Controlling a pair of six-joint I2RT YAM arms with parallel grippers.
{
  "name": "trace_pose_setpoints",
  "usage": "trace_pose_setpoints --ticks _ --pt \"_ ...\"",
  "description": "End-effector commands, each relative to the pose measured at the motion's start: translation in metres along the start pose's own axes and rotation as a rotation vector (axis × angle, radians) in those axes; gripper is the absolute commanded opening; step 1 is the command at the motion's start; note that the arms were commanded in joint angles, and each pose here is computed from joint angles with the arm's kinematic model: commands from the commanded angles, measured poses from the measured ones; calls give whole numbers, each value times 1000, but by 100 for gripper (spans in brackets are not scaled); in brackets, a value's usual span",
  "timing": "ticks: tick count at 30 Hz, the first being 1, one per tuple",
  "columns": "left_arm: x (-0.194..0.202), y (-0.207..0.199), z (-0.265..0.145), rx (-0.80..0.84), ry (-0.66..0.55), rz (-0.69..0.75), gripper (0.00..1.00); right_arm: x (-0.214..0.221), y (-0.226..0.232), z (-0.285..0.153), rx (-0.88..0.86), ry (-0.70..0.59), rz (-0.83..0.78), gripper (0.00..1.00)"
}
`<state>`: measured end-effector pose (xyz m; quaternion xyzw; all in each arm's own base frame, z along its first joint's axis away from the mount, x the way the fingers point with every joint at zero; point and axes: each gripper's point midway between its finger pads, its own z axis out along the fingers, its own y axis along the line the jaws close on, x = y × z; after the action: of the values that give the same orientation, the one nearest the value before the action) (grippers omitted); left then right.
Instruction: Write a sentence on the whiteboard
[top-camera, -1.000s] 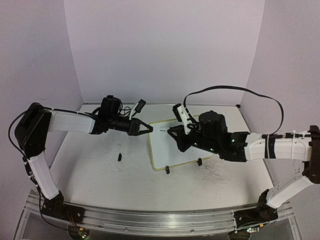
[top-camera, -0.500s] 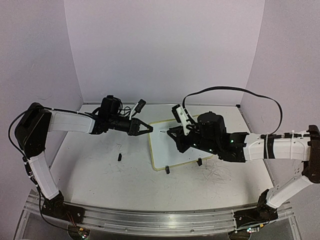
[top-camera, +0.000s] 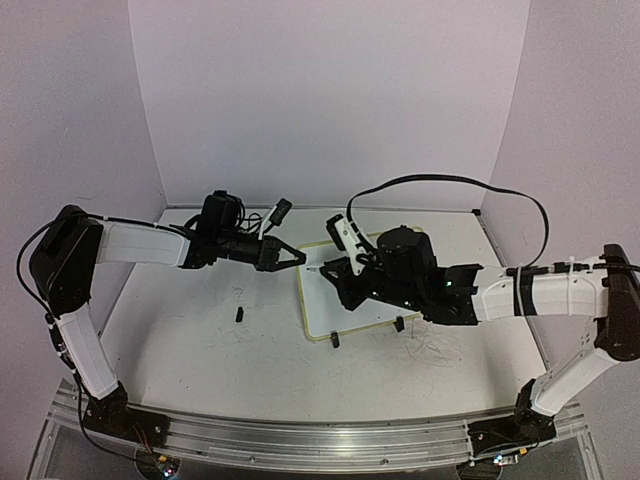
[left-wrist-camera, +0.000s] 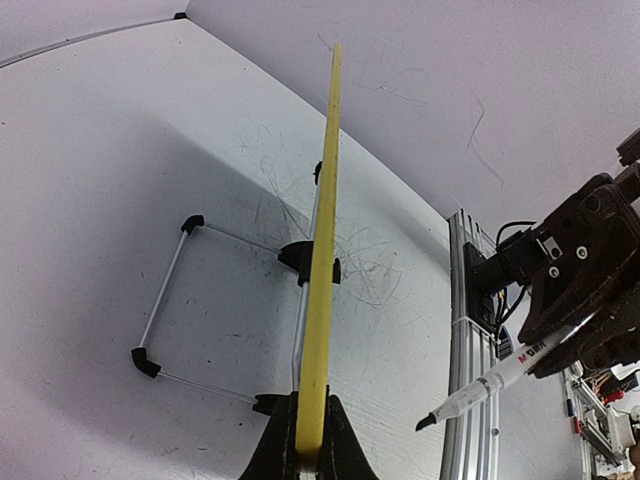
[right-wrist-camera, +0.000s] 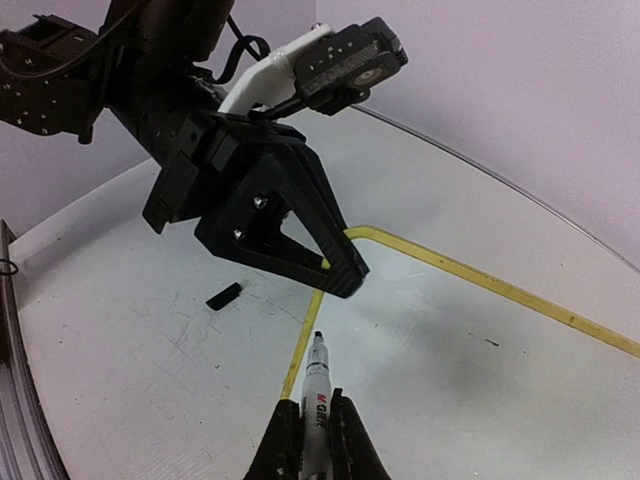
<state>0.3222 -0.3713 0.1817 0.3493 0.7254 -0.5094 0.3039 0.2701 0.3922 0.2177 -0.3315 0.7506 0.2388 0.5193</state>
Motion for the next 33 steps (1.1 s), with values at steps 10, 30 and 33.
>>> trace_pose_setpoints --ticks 10,30,33 --pt "-8 -7 -3 -15 -22 31 0 -17 6 15 26 -29 -2 0" --pt "-10 -10 -4 -11 -26 36 0 -15 4 27 55 -18 2 0" --pt "-10 -10 -5 -10 -26 37 0 -14 4 28 57 -15 1 0"
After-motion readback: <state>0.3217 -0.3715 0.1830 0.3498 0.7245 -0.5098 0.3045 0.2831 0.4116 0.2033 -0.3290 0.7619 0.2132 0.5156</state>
